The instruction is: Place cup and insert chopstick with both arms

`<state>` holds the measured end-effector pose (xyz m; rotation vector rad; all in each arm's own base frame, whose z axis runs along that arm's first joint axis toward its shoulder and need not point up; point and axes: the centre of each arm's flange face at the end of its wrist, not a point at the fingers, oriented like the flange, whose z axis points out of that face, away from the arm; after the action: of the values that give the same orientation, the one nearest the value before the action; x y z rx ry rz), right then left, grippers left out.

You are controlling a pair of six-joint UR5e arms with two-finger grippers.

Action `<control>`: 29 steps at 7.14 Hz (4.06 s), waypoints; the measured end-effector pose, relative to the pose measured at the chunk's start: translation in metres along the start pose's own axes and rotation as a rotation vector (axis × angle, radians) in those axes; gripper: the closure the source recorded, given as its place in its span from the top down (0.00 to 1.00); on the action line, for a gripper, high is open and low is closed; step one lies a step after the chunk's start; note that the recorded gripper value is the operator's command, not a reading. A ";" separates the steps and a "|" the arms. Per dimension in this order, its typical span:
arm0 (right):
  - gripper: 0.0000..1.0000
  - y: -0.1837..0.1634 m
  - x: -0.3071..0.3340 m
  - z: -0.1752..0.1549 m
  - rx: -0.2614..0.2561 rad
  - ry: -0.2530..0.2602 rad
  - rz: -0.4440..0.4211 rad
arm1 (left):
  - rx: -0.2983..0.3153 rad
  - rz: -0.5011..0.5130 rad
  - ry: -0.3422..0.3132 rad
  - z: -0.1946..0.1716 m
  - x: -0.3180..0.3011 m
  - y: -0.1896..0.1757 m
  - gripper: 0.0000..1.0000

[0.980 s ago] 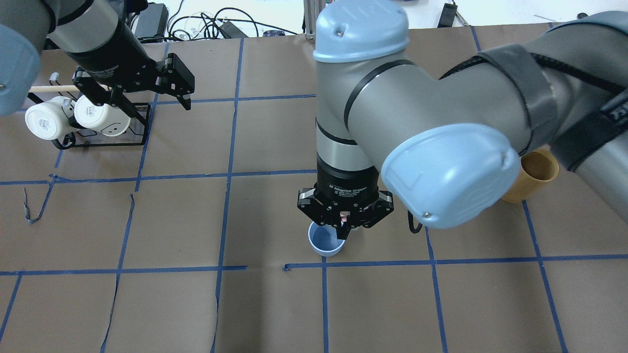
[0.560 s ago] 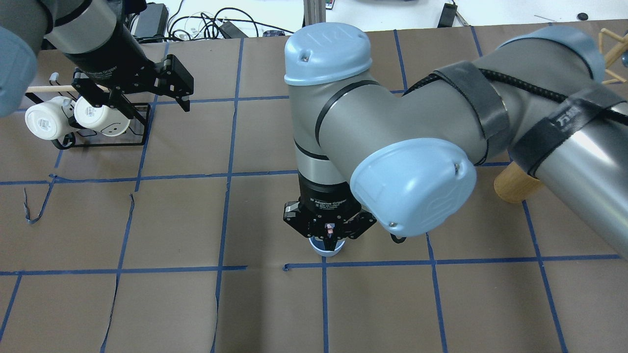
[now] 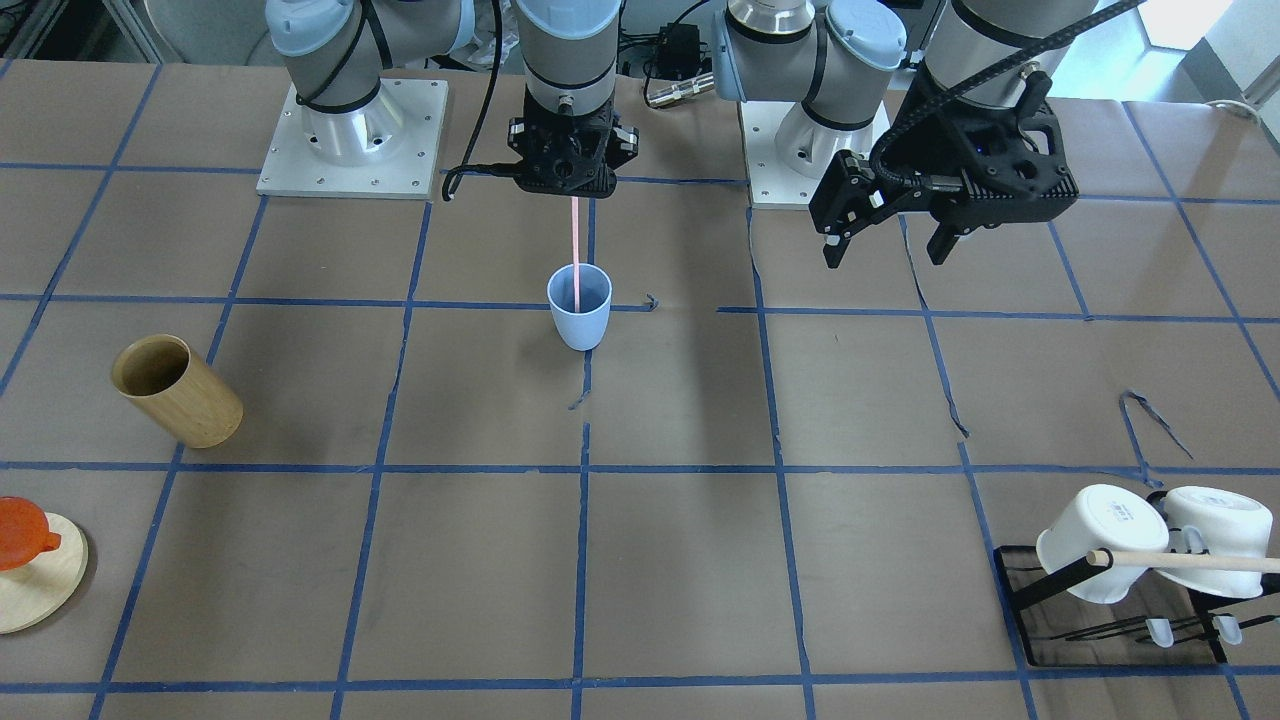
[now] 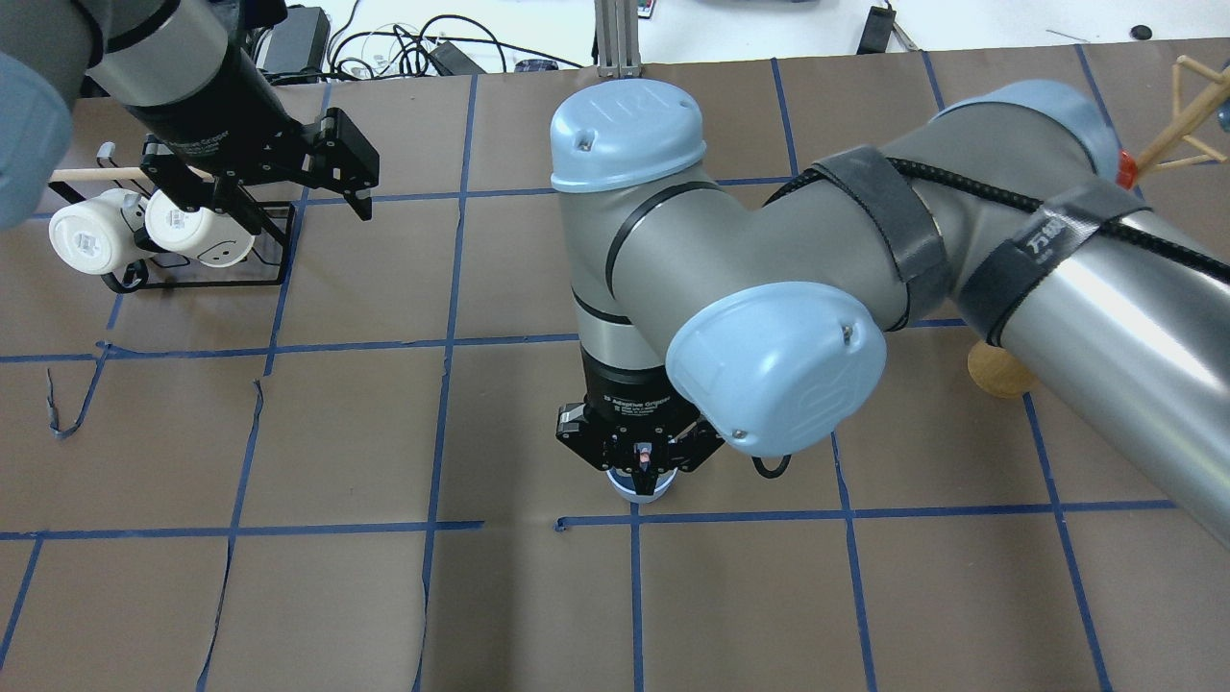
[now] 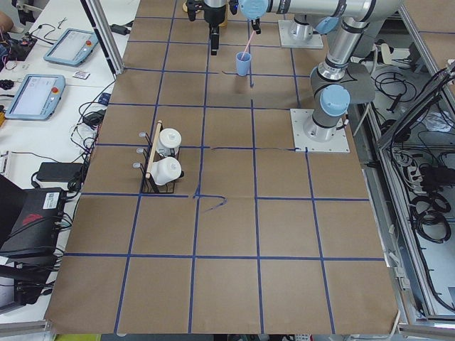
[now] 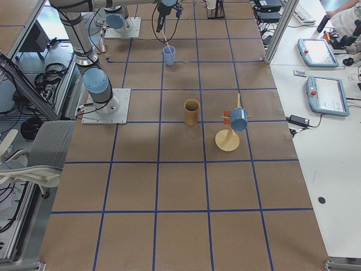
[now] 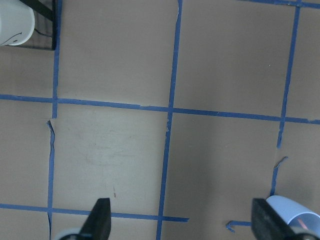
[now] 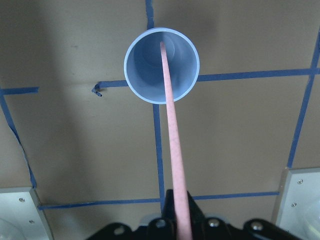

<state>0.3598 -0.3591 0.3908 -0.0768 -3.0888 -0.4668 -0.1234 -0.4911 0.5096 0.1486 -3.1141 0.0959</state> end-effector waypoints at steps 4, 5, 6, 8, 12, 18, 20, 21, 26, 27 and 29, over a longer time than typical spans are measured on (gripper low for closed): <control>0.30 -0.009 -0.002 0.020 0.034 -0.014 -0.012 | 0.002 0.000 -0.001 -0.001 0.000 0.000 1.00; 0.35 -0.009 -0.001 0.020 0.034 -0.014 -0.011 | 0.002 0.000 -0.002 -0.001 0.000 0.000 1.00; 0.53 -0.010 -0.001 0.021 0.034 -0.012 -0.009 | 0.002 0.000 -0.003 -0.001 0.000 0.000 1.00; 0.59 -0.010 -0.001 0.021 0.035 -0.010 -0.008 | 0.003 -0.003 -0.003 -0.001 0.000 0.001 1.00; 1.00 -0.030 0.011 -0.014 0.199 0.017 -0.082 | 0.003 -0.007 0.001 -0.001 0.000 0.000 1.00; 1.00 -0.089 0.139 -0.146 0.263 0.037 -0.154 | 0.004 -0.003 0.001 -0.001 -0.001 0.000 1.00; 1.00 -0.098 0.190 -0.167 0.284 0.037 -0.163 | 0.004 -0.002 0.000 -0.001 0.000 0.000 1.00; 1.00 -0.101 0.207 -0.171 0.294 0.038 -0.168 | 0.003 -0.002 0.000 0.000 0.000 0.000 1.00; 1.00 -0.110 0.224 -0.186 0.394 0.041 -0.163 | 0.003 -0.001 -0.003 0.000 0.000 0.000 1.00; 1.00 -0.111 0.224 -0.186 0.400 0.041 -0.163 | 0.003 -0.001 -0.003 0.000 0.000 0.000 1.00; 1.00 -0.114 0.233 -0.186 0.401 0.034 -0.148 | 0.003 -0.001 -0.004 0.000 0.000 0.000 1.00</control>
<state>0.1233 -0.5121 0.5408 0.1640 -3.0955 0.1539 -0.1229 -0.4908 0.5098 0.1513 -3.1181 0.1008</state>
